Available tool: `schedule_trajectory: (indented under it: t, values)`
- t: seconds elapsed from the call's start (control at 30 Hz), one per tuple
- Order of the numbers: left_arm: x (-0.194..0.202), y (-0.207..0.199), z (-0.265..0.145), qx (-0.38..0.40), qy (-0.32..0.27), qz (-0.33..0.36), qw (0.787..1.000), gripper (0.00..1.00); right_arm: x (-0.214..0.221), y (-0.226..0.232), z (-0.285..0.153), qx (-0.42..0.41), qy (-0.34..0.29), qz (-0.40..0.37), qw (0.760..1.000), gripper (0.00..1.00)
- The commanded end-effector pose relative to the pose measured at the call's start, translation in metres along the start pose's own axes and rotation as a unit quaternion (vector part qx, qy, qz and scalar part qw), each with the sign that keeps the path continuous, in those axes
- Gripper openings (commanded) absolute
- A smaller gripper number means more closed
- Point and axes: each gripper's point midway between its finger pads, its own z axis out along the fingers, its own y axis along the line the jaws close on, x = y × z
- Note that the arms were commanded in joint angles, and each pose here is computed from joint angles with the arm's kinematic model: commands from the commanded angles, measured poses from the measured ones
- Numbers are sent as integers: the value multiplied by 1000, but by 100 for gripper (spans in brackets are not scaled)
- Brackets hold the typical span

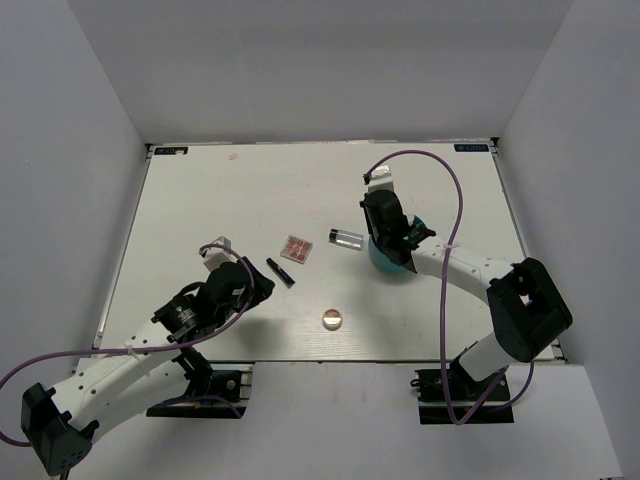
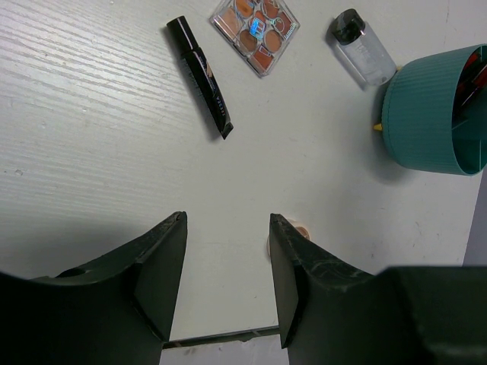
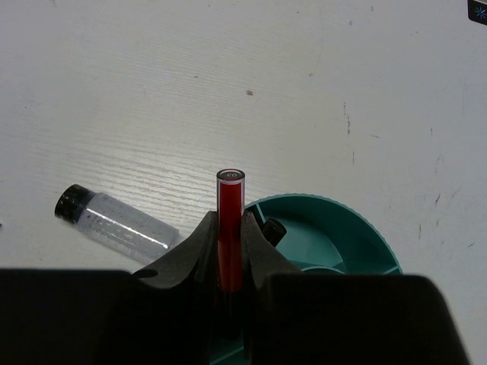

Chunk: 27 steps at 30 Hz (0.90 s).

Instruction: Organize the makeup

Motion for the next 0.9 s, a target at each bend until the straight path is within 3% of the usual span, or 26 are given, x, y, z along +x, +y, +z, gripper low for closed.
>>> schedule_trajectory:
  t: [0.0,0.23,0.87]
  values:
    - [-2,3,1,-4,-8,3,1000,57,-13,-4,-6,3,-21,19,1000,5]
    - [-3,3,1,-5,-10,3,1000,57,-15,-3,-7,1,-23,17,1000,18]
    - [-3,3,0,-5,-11,2,1000,58,-24,-4,-8,0,-34,15,999,30]
